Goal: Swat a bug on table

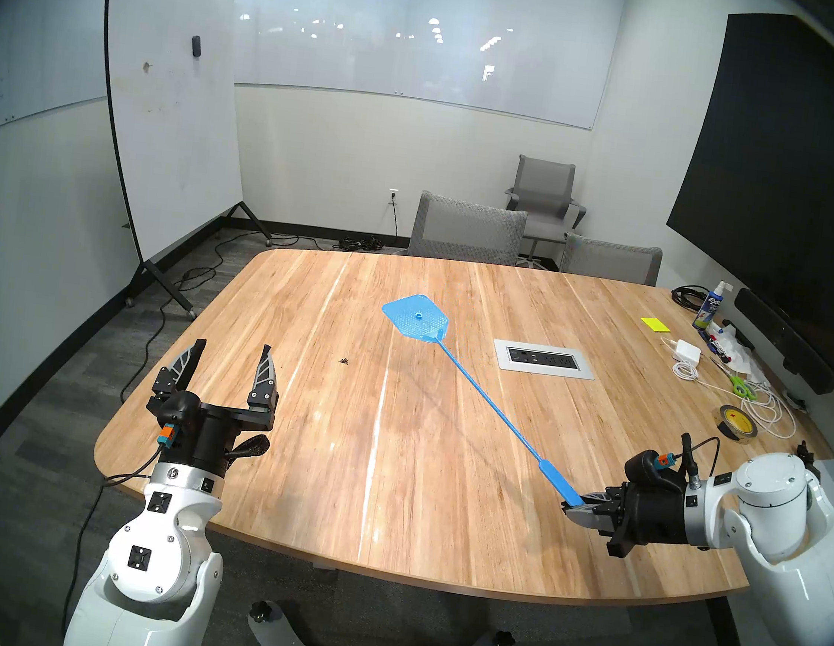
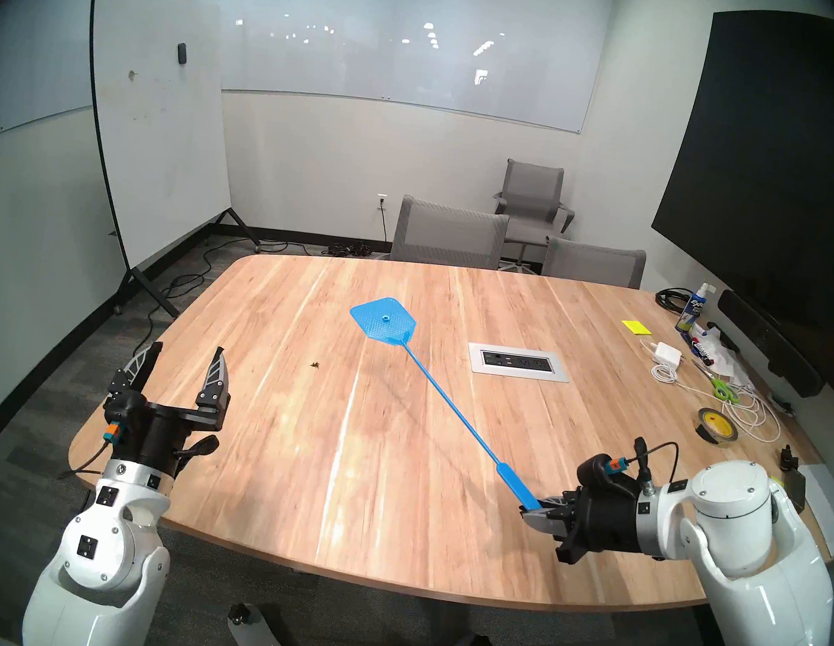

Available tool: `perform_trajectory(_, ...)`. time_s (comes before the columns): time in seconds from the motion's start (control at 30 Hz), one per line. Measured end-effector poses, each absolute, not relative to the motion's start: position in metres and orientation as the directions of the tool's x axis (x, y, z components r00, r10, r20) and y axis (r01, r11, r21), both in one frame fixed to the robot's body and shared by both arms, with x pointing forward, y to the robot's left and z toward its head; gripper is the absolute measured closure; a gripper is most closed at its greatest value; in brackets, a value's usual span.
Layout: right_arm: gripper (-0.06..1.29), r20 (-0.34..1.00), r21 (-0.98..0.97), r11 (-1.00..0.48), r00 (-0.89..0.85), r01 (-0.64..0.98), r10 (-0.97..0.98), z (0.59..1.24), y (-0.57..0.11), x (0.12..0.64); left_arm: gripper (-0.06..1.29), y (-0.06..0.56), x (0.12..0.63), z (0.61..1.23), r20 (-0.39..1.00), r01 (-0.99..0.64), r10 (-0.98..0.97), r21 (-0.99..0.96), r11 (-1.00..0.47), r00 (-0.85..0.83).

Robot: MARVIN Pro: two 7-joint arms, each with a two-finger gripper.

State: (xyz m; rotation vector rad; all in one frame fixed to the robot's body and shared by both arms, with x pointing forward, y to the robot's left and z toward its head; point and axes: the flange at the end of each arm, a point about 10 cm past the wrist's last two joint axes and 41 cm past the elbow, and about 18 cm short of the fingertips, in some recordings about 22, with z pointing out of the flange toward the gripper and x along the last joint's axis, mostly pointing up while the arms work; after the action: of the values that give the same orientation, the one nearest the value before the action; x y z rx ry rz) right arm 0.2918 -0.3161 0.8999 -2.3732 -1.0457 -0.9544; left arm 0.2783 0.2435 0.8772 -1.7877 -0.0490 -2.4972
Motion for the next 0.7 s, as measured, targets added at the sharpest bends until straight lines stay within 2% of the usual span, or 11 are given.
perform_trajectory(0.7,1.12,0.712,-0.054,-0.594,0.448,0.803,0.541,0.888,-0.275,0.318,-0.02,0.243,0.278,0.877,0.946,0.075,-0.038,-0.015,-0.997,-0.321)
